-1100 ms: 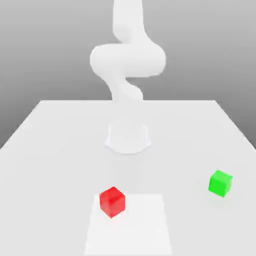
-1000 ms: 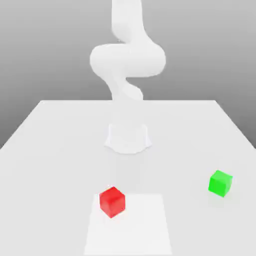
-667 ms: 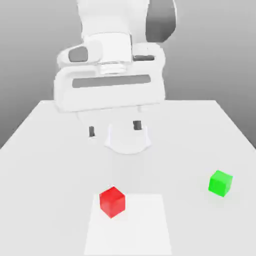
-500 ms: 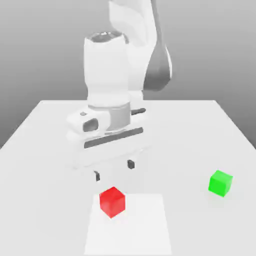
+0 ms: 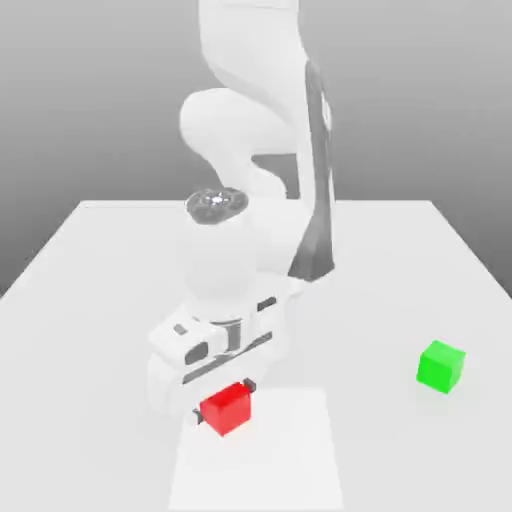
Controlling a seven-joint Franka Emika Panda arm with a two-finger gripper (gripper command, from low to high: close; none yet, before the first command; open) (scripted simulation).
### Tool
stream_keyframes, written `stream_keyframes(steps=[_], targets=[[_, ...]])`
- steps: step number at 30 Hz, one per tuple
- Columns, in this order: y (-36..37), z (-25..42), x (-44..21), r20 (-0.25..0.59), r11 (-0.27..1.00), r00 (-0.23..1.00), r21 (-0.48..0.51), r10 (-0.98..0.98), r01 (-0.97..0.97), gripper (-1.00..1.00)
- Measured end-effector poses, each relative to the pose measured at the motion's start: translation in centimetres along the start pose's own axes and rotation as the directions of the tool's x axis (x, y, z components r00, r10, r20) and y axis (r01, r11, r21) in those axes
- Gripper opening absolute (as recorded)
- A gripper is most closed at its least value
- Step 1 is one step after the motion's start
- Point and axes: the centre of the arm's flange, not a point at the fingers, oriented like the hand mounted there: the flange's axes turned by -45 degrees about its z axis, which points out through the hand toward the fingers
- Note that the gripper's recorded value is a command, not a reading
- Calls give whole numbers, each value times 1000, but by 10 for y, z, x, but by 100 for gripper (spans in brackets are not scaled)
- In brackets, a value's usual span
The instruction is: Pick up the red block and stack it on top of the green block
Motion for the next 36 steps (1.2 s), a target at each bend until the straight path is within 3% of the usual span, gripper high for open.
stream_keyframes(steps=[16, 24, 33, 36], targets=[[1, -60, -1, 0, 1000, 1000, 1, 4, -4, -100], [-119, -79, 95, -4, 903, 904, 7, -429, 429, -100], [-290, -99, 138, -2, 580, 580, 3, -814, 814, -100], [-310, -79, 139, 0, 535, 535, 3, -845, 845, -100]])
